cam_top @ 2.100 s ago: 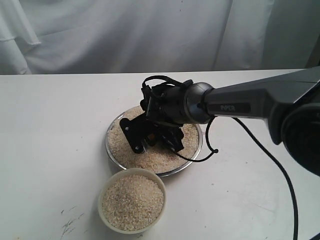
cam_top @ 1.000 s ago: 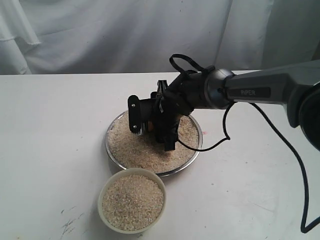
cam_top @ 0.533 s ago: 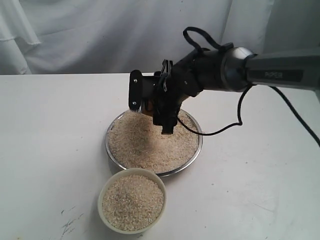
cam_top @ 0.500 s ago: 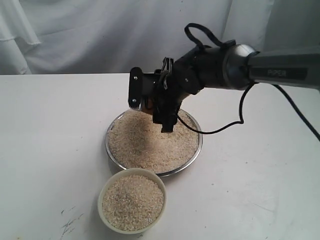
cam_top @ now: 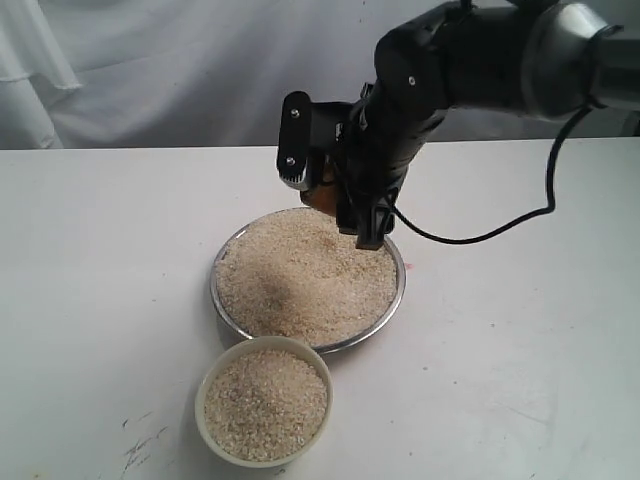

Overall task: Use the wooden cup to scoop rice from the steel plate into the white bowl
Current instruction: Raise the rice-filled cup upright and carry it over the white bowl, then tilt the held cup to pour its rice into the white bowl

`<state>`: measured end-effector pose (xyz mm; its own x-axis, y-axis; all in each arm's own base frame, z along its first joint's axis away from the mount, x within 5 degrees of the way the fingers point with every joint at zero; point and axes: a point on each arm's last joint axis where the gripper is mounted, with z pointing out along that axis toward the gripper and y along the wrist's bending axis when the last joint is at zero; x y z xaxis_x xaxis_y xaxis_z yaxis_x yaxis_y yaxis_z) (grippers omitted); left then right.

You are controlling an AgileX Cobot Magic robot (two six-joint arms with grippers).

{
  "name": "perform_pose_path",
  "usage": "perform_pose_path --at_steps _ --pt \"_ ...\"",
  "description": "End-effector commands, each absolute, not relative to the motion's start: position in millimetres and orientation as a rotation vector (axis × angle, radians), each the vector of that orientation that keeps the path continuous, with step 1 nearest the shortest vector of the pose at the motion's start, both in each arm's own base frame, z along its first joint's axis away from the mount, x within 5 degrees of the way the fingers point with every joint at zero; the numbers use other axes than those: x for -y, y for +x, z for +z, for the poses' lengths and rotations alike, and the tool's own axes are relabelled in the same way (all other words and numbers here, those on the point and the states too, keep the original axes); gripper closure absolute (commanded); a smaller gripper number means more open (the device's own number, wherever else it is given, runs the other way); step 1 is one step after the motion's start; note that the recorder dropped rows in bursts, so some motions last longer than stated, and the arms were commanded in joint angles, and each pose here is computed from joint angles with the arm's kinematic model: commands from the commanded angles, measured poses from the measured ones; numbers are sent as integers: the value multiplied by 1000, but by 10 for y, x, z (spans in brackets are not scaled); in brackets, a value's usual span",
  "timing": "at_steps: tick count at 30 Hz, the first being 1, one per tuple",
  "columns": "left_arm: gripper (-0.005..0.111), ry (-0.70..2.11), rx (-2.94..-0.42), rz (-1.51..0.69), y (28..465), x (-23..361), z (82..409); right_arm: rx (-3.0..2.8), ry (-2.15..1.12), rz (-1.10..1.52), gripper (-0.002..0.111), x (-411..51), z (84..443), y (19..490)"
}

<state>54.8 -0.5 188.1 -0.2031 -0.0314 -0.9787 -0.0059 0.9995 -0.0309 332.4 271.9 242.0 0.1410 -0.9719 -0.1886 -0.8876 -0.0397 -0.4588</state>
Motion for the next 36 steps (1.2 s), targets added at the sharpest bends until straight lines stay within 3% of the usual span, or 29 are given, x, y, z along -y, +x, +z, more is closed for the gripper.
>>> perform_pose_path --at_steps 1,7,16,26,36 --pt "107 -30 -1768 -27 547 5 1874 -1749 -1989 -214 108 -2580 2652 3146" --pt "107 -30 -1768 -27 547 5 1874 -1755 -2047 -136 108 -2432 2658 2837" --pt "107 -30 -1768 -27 547 5 1874 -1579 -2264 -203 108 -2762 2333 2176" --pt "107 -30 -1768 -27 547 5 1874 -1480 -2355 -465 108 -3009 2123 1931" --pt "107 -30 -1768 -27 547 5 1874 -1371 -2342 -593 108 -3127 2135 1808"
